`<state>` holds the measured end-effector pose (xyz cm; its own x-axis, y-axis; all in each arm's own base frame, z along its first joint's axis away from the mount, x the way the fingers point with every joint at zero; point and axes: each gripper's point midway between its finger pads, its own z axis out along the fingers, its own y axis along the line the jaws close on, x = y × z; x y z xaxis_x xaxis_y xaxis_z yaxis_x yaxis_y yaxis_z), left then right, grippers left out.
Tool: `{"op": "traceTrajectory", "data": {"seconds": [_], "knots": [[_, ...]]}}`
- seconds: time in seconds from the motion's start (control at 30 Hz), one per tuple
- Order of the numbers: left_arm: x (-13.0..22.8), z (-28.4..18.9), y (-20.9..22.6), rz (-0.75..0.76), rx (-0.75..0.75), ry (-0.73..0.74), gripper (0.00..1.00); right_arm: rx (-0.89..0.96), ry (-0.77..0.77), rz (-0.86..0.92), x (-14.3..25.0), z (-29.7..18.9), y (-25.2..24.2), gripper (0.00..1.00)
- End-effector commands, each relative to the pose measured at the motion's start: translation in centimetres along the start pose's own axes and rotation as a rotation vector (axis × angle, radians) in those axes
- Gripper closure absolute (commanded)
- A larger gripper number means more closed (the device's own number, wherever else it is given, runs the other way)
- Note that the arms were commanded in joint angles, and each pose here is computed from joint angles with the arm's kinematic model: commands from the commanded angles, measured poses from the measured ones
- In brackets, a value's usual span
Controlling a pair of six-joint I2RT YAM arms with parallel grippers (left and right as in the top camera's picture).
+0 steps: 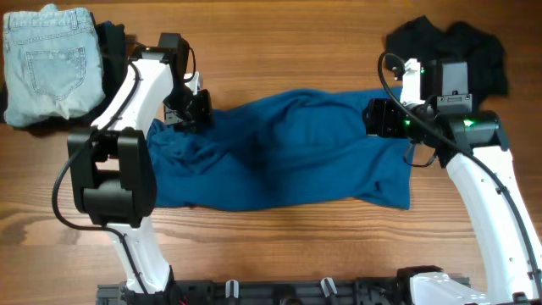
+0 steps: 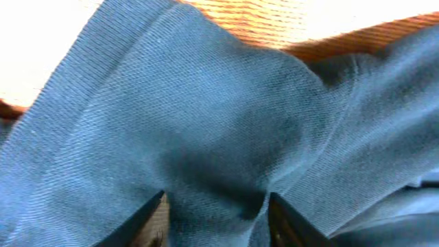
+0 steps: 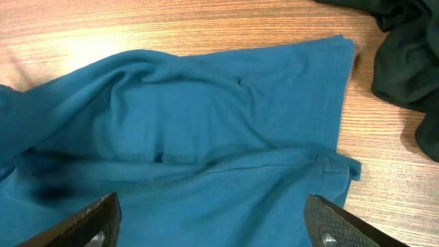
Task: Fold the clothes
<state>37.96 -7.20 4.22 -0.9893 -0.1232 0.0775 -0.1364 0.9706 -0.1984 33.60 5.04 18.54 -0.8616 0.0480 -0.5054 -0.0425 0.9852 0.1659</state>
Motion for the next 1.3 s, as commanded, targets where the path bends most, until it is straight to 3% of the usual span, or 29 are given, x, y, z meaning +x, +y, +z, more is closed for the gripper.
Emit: {"op": "traceTrajectory", "data": {"seconds": [0.0, 0.1, 0.13, 0.2, 0.37, 0.57, 0.73, 0.87, 1.1, 1.27], "knots": [[-0.5, 0.3, 0.5, 0.020, -0.031, -0.006, 0.57, -0.011, -0.008, -0.024, -0.6, -0.2, 0.3, 0.14], [-0.4, 1.4, 0.7, 0.015, -0.036, 0.020, 0.60, -0.011, -0.008, -0.024, -0.5, -0.2, 0.3, 0.14], [-0.4, 1.8, 0.8, 0.014, -0.038, 0.026, 0.69, -0.011, -0.008, -0.024, -0.5, -0.2, 0.3, 0.14], [-1.2, 1.8, 1.0, 0.016, -0.048, -0.006, 0.96, -0.011, -0.008, -0.024, -0.5, -0.2, 0.3, 0.14], [-5.3, -0.4, 1.8, -0.004, -0.125, -0.173, 0.96, -0.011, -0.006, -0.023, -0.5, -0.2, 0.3, 0.14], [-12.3, -11.0, -0.4, 0.010, -0.100, -0.483, 0.96, -0.011, -0.004, -0.024, -0.5, -0.2, 0.3, 0.14], [-12.9, -17.8, -2.3, 0.030, -0.070, -0.597, 0.96, -0.010, 0.000, -0.023, -0.4, -0.2, 0.3, 0.14], [-10.3, -17.5, -3.0, 0.049, -0.084, -0.517, 0.96, -0.010, 0.000, -0.023, -0.4, -0.2, 0.3, 0.14], [-3.3, -14.3, -4.2, 0.100, -0.151, -0.233, 0.96, -0.014, 0.001, -0.024, -0.3, -0.2, 0.4, 0.14], [-0.9, -12.7, -3.6, 0.099, -0.184, -0.119, 0.94, -0.014, 0.001, -0.029, -0.3, -0.2, 0.4, 0.14]]}}
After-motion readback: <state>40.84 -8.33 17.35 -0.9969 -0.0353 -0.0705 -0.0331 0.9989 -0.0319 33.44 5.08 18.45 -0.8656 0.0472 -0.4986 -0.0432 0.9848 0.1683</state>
